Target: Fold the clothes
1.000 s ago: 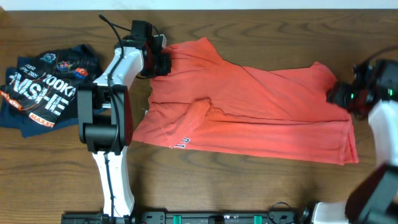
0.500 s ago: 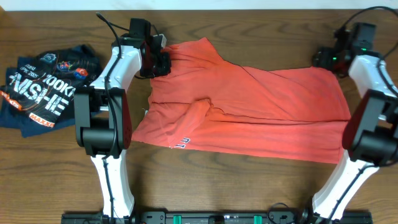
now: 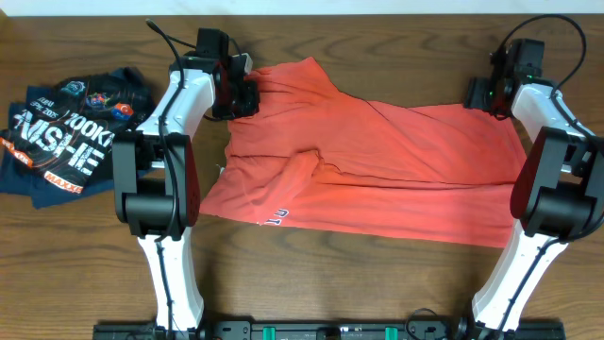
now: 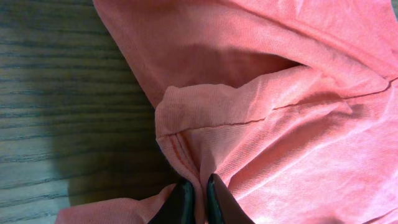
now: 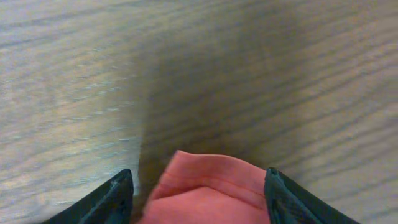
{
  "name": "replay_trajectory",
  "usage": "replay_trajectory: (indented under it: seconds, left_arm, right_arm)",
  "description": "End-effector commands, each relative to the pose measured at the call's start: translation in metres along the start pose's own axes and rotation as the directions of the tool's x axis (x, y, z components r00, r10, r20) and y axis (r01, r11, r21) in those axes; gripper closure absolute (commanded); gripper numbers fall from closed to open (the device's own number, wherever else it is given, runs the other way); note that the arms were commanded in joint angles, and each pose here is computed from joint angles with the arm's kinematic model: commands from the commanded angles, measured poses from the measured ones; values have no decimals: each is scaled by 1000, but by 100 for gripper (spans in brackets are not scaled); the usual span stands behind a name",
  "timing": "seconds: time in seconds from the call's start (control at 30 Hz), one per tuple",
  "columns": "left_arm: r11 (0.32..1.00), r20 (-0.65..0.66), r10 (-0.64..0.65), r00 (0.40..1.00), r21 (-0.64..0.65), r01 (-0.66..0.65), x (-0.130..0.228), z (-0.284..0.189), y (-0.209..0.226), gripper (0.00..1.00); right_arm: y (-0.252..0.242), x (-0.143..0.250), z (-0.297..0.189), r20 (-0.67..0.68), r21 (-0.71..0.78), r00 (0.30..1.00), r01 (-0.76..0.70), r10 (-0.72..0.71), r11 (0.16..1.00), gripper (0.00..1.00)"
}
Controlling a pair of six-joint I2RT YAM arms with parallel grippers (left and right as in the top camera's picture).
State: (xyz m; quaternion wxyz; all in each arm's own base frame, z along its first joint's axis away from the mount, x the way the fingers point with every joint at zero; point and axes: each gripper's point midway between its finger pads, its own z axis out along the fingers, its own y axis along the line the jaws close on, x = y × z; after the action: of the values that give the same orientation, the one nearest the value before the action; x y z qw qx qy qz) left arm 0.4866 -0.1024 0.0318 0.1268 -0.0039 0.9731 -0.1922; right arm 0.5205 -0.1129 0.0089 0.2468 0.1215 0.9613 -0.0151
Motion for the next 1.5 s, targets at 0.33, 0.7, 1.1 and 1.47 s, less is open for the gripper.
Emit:
replay_trajectory:
  seconds: [0.33,0.7,1.1,1.47]
  left_arm:
    - [1000,31,-1,1000,9,0,-8,-13,-5,90]
    - [1000,35,2,999,10,-2,-7,-26,-10,94]
    - [1000,57,13,998,13,-14,2,-86,-31,94]
    - [990,-191,-88,978,-127,64,68,-96,-7,94]
  right_arm:
    - [-7,-1,0,-10,60,1000,7,-6,998,92]
    - [-28,0,-16,-9,150,994,-111,113,982,99]
    - [-55,-2,-95,-6,235,982,-180,186,955,99]
    - [-82,79,-145,-305,336,916,-152,260,930,99]
